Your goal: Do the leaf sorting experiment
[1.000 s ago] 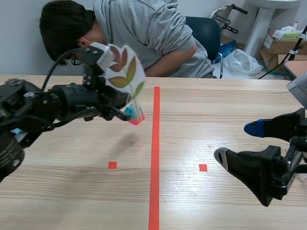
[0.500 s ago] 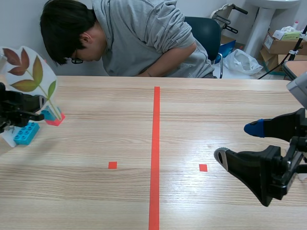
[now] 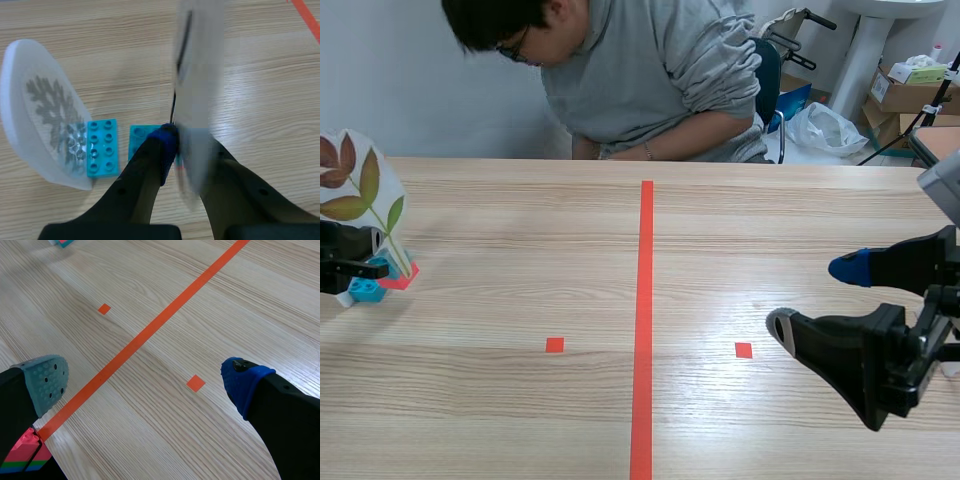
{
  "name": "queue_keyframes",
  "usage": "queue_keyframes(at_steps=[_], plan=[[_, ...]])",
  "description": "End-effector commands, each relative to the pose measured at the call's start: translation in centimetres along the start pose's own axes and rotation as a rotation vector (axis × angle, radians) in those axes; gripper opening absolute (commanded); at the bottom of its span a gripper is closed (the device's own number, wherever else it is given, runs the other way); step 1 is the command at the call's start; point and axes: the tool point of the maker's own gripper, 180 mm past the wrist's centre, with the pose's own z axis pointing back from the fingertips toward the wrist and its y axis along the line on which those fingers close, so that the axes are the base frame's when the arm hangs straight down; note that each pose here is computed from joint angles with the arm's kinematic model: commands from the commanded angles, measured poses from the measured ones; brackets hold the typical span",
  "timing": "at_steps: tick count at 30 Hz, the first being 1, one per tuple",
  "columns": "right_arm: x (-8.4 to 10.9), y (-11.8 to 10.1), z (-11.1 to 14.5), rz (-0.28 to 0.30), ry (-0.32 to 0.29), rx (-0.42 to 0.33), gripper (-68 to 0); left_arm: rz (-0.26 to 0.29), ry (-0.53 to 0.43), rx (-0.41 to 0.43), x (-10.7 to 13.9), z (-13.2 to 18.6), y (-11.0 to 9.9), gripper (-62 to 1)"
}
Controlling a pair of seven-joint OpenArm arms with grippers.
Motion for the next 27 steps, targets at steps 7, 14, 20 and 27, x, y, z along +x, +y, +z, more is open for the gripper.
queue_keyframes(at_steps=[7, 14, 20, 27], plan=[[2.0, -0.6, 0.1, 0.043, -0.045, -0.001, -4.1, 0.035, 0.016, 0.044, -1.6, -0.5, 0.6, -57.8], [2.1, -0.6, 0.0, 0.047, -0.050, -0.002, -4.1, 0.051, 0.031, 0.053, -2.6, -0.9, 0.2, -57.8], [2.1, -0.6, 0.0, 0.047, -0.050, -0.002, -4.1, 0.051, 0.029, 0.053, -2.5, -0.9, 0.2, -57.8], [2.1, -0.6, 0.0, 0.047, -0.050, -0.002, -4.1, 0.051, 0.029, 0.051, -2.5, -0.9, 0.2, -57.7]])
